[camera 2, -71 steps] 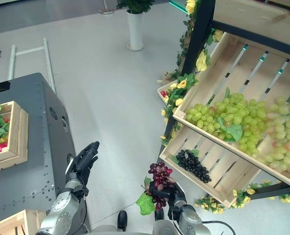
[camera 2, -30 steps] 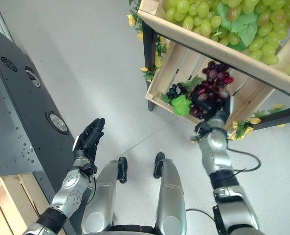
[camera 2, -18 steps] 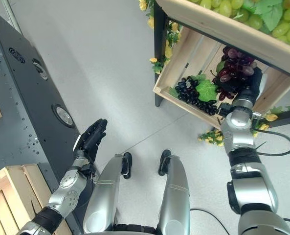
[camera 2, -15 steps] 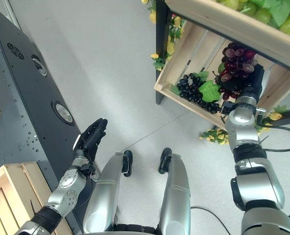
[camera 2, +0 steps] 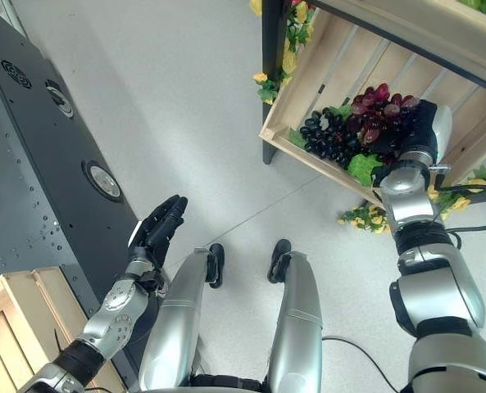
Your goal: Pick up the fruits from the basket on one side to the basket on the other side
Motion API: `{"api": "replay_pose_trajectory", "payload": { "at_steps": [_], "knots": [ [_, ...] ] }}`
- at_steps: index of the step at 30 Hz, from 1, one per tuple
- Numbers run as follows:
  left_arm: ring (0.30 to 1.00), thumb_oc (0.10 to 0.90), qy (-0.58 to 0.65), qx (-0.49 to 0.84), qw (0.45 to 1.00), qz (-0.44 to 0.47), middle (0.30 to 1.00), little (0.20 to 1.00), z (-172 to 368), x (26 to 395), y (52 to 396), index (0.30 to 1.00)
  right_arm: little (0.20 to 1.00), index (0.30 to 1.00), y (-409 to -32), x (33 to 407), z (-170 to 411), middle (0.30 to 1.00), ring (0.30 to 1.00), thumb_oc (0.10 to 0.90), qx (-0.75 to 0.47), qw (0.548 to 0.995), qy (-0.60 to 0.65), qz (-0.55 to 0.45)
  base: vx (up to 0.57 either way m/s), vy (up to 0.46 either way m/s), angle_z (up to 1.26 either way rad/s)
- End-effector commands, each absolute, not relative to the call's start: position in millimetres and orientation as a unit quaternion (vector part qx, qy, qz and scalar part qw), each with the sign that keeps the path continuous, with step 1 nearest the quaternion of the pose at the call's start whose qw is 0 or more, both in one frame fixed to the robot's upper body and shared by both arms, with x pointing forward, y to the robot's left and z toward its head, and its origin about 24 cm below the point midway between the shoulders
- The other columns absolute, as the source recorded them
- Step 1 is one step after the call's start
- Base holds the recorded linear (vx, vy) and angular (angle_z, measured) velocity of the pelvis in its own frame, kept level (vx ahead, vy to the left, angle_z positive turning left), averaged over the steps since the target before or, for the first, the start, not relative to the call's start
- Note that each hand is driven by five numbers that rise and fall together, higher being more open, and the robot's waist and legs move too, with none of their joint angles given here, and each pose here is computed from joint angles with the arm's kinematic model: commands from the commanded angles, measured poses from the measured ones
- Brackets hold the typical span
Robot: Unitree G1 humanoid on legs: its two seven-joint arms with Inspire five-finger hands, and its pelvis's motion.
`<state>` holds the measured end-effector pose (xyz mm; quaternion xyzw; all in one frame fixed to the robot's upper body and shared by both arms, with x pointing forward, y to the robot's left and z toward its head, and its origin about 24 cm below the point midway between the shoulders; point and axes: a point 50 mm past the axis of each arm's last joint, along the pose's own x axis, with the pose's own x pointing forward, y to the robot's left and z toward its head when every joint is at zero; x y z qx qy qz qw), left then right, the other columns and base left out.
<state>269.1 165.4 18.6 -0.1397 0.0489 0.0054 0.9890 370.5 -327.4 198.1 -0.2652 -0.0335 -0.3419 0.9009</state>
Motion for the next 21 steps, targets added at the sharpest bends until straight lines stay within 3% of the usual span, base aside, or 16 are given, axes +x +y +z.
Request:
{"api": "replay_pose_trajectory", "payload": {
  "at_steps": [1,4,21],
  "knots": [
    [0.9,0.8,-0.062,-0.165,0.984,-0.028,0.9,0.9,60.3,270.6,158.2,0.9,0.9,0.9,-358.9,349.8,288.8,0.9,0.9,0.8,-0.306,0.826,-0.142,-0.452,0.0,0.0,0.0],
    [0.9,0.8,-0.062,-0.164,0.984,-0.032,0.9,0.9,61.8,271.4,156.7,0.9,0.9,0.9,-363.6,348.2,289.2,0.9,0.9,0.8,-0.313,0.817,-0.129,-0.466,0.0,0.0,0.0],
    [0.9,0.8,-0.049,-0.134,0.987,-0.075,0.9,0.9,56.1,269.3,132.3,0.9,0.9,0.9,-346.4,363.3,281.2,0.9,0.9,0.8,-0.234,0.867,-0.122,-0.422,0.0,-0.005,0.0]
  ]
}}
